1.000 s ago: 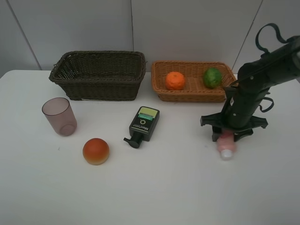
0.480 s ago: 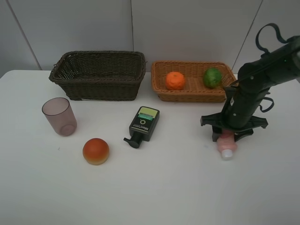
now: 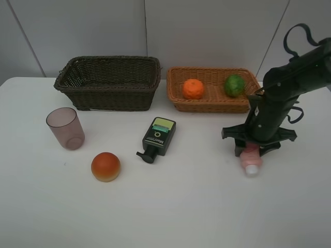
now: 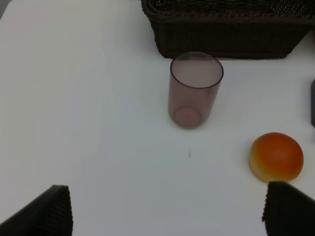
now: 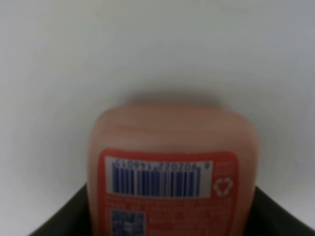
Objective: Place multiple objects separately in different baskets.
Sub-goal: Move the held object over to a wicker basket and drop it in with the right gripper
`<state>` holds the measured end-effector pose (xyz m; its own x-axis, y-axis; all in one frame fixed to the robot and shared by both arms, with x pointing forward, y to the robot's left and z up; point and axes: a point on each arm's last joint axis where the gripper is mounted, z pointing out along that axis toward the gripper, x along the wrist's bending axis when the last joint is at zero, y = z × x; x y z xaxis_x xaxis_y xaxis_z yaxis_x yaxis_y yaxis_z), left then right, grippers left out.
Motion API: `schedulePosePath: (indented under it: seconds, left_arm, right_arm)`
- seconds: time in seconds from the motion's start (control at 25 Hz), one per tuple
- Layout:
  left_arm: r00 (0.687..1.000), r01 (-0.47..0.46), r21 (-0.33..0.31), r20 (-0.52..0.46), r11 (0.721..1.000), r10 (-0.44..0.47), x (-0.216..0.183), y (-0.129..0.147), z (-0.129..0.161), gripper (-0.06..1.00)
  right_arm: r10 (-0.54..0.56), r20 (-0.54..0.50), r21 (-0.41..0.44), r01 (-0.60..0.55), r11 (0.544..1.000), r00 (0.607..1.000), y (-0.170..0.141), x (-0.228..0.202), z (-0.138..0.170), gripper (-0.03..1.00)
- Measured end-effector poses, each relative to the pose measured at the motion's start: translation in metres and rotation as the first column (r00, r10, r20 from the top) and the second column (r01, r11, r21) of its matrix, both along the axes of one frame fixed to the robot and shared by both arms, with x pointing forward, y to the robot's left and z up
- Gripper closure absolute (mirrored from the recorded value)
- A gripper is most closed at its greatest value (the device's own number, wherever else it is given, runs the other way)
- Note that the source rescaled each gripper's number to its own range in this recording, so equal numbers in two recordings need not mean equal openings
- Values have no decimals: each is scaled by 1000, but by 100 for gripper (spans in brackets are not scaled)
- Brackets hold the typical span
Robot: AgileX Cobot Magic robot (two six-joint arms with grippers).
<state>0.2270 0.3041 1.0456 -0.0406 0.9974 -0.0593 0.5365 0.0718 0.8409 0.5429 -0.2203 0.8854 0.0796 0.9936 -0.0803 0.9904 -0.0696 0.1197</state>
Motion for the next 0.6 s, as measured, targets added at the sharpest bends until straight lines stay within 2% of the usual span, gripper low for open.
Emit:
schedulePosePath:
  seconds: [0.08,0.32,0.6]
  left_arm:
    - [1000,0,0,0,1000,0,0,0,0,-6]
    - [1000,0,0,0,1000,0,0,0,0,-6]
    - [1000,0,0,0,1000,0,0,0,0,-6]
  right_arm:
    - [46,13,-5,-46,999,999,6,2,13,95]
    - [241,43,-22,-240,970,970,51,18,62,95]
    - [353,124,-1,-355,935,928,103,30,106,95]
